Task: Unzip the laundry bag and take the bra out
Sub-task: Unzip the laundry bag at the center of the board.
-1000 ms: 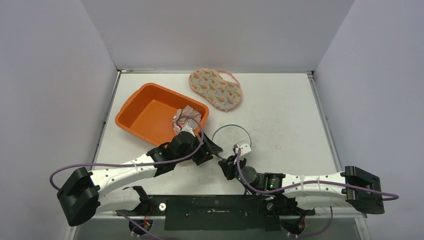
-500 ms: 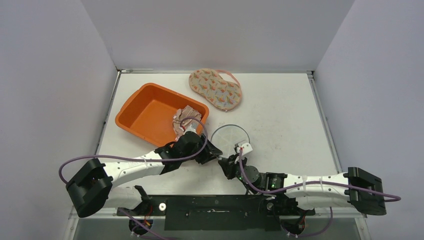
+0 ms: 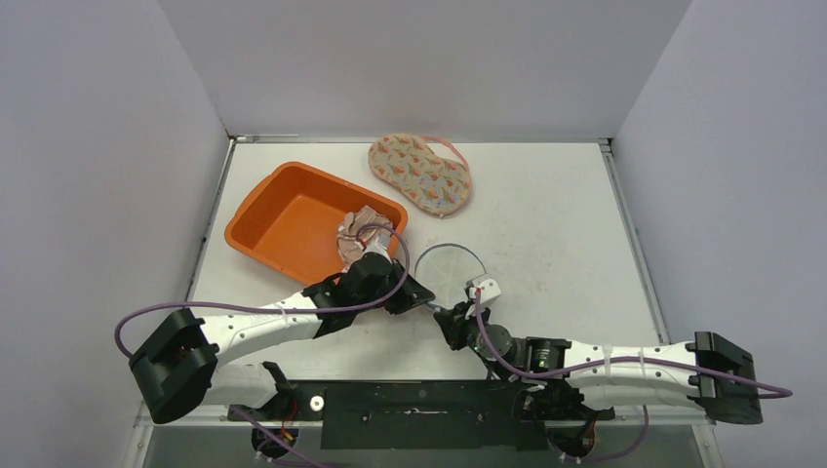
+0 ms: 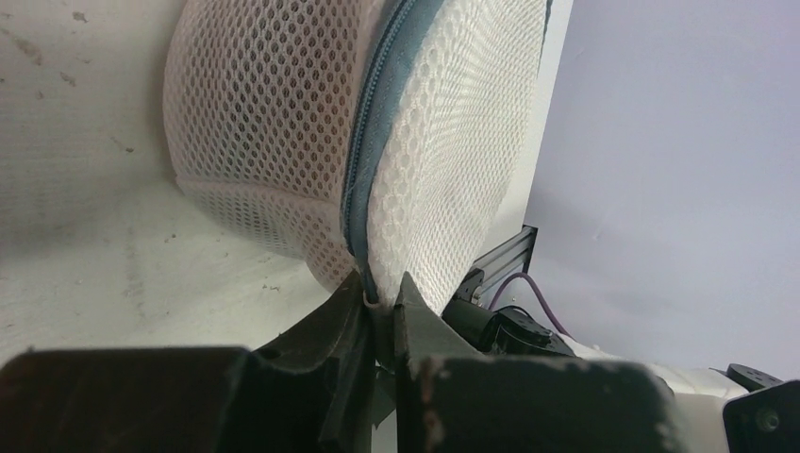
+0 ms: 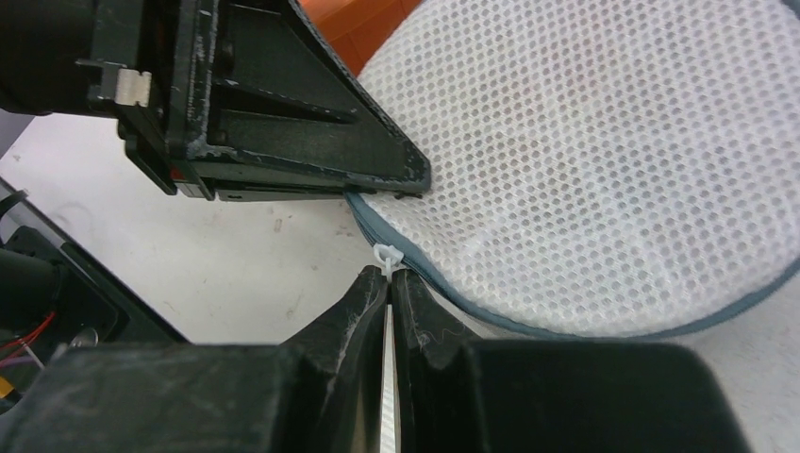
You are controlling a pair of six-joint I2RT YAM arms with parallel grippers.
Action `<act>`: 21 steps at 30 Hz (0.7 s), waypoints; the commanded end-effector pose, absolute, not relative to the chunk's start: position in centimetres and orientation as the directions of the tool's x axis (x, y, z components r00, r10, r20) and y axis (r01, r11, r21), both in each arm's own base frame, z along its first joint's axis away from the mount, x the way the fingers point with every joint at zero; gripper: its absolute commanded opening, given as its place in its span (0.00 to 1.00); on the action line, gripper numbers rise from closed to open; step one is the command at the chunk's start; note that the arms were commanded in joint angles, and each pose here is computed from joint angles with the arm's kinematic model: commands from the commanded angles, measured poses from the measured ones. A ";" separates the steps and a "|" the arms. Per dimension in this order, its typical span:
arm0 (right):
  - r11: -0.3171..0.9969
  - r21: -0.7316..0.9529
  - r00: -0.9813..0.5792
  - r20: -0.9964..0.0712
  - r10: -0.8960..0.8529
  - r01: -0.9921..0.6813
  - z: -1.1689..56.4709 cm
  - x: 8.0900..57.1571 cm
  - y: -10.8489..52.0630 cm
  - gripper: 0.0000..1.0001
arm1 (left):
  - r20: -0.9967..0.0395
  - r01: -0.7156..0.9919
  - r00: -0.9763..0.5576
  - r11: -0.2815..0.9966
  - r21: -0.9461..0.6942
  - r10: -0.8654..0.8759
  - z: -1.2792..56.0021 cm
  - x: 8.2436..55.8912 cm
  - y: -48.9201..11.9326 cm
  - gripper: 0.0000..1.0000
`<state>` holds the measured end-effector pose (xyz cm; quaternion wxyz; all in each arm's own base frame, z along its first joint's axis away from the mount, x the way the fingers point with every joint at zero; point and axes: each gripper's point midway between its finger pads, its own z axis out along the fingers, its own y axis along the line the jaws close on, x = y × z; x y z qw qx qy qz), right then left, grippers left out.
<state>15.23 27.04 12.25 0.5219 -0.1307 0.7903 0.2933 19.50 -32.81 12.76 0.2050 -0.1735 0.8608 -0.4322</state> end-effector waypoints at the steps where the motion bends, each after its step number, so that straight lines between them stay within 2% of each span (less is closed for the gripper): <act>1: 0.858 0.295 -0.397 -0.910 0.119 -0.420 12.6 16.4 24.6 0.05 | -0.268 -0.033 -0.838 0.534 -0.845 -0.476 15.7 20.6 -33.3 0.00; 11: 0.909 0.278 -0.381 -0.912 0.149 -0.309 12.3 16.9 20.5 0.05 | -0.292 -0.007 -0.838 0.544 -0.839 -0.460 15.6 20.7 -33.0 0.00; 15: 0.900 0.257 -0.359 -0.925 0.124 -0.352 13.1 16.7 20.4 0.05 | -0.309 0.026 -0.853 0.558 -0.830 -0.421 15.7 20.5 -33.4 0.00; 21: 0.881 0.211 -0.336 -0.940 0.063 -0.424 14.2 16.1 21.5 0.05 | -0.410 0.132 -0.852 0.623 -0.771 -0.326 17.0 22.1 -33.2 0.00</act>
